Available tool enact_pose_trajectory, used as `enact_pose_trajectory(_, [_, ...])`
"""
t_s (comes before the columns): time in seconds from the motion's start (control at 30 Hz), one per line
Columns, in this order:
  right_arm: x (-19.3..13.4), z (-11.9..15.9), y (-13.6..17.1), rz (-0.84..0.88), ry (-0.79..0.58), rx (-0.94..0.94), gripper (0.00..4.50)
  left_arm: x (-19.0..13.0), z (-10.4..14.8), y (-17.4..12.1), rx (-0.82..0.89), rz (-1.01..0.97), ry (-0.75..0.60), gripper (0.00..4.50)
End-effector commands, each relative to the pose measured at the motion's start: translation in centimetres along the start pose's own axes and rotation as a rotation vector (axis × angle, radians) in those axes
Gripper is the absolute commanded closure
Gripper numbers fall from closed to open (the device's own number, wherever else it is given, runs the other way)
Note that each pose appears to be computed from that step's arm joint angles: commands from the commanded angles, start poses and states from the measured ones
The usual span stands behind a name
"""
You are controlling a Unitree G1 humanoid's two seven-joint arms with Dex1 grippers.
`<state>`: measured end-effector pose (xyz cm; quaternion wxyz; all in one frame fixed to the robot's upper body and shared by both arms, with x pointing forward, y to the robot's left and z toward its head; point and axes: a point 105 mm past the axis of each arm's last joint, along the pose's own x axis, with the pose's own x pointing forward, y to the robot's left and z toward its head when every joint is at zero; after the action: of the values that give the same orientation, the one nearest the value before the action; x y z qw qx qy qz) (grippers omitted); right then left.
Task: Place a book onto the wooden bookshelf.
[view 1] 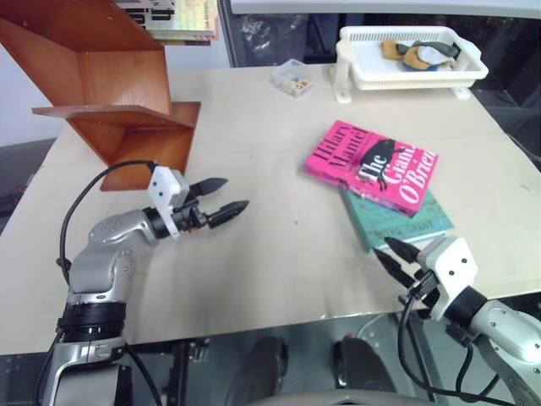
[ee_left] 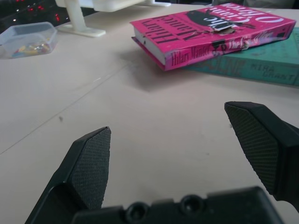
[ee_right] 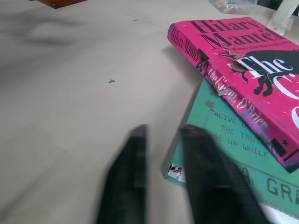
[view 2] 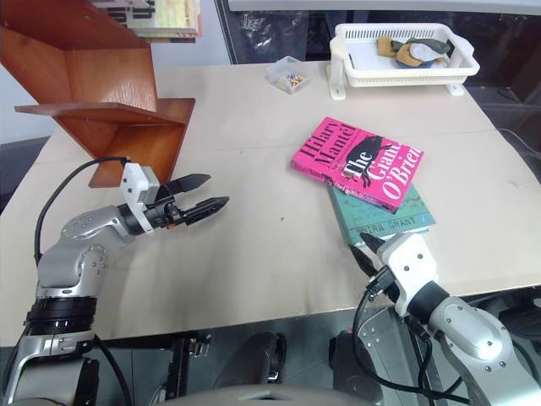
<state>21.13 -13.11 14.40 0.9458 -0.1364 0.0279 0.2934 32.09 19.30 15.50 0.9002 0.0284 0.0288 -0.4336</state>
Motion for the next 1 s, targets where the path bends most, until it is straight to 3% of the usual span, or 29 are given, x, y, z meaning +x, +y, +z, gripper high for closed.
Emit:
enact_pose_trajectory(0.03, [-0.2,0.9,-1.5,-0.082,-0.021,-0.021,4.46,0.6,1.3,-1.6,0.074,-0.087,-0.031,0.00])
enact_pose_trajectory(0.2, [-0.1,0.1,-3.4,-0.117,0.051,-0.015,4.46,1.2,1.4,-2.4,0.085,-0.134,-0.043,0.00])
enact_pose_trajectory(0.5, [-0.5,-0.1,-15.8,-0.293,0.231,-0.097,4.46,4.1,2.1,-5.9,0.121,-0.274,-0.092,0.00])
enact_pose_trajectory(1.0, [3.7,0.4,-23.2,-0.321,0.253,-0.176,4.46,4.4,3.4,-7.8,0.106,-0.368,-0.118,0.00])
